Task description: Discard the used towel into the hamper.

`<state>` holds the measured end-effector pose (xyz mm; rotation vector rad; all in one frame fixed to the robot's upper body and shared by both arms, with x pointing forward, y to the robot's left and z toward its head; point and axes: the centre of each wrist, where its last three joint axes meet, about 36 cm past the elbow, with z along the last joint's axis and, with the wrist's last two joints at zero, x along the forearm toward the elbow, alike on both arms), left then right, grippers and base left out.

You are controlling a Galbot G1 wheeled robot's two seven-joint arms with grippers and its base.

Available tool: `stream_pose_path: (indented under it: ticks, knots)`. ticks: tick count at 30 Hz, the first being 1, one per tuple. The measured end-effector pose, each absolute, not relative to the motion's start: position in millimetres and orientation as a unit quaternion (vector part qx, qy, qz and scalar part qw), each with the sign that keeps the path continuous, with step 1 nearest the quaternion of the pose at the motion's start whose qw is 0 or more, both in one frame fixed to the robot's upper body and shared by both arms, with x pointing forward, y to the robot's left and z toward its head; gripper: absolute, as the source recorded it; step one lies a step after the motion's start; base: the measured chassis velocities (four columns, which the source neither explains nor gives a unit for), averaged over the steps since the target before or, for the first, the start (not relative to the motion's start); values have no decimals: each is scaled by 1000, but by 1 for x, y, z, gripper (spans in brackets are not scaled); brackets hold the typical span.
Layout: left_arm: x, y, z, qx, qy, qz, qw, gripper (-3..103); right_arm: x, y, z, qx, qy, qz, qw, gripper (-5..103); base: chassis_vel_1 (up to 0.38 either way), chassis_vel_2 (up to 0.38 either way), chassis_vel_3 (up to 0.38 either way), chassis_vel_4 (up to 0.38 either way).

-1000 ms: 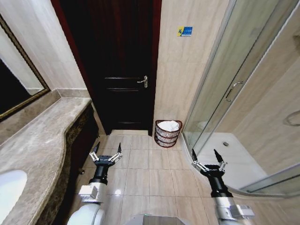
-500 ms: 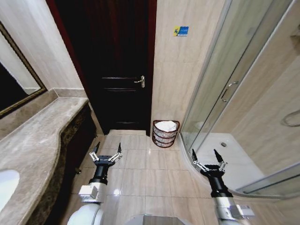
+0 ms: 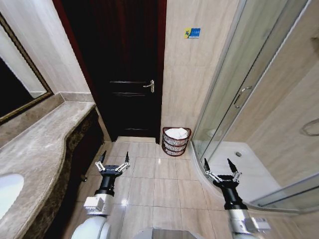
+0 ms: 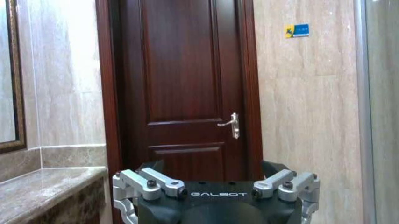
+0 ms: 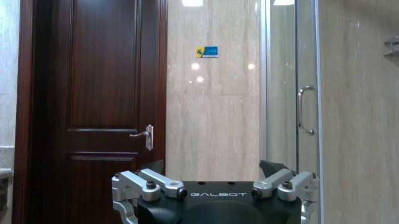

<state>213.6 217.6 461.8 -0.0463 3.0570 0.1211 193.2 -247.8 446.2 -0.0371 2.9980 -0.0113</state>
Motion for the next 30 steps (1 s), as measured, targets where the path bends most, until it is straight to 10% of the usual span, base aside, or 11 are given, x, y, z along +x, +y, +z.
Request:
stream_pose_path:
  ticks: [30]
  knots:
    - [214,218,462,-15,998,40,41,100,193,-248,446,-12,997,-4,72,100,47,9,-49,7]
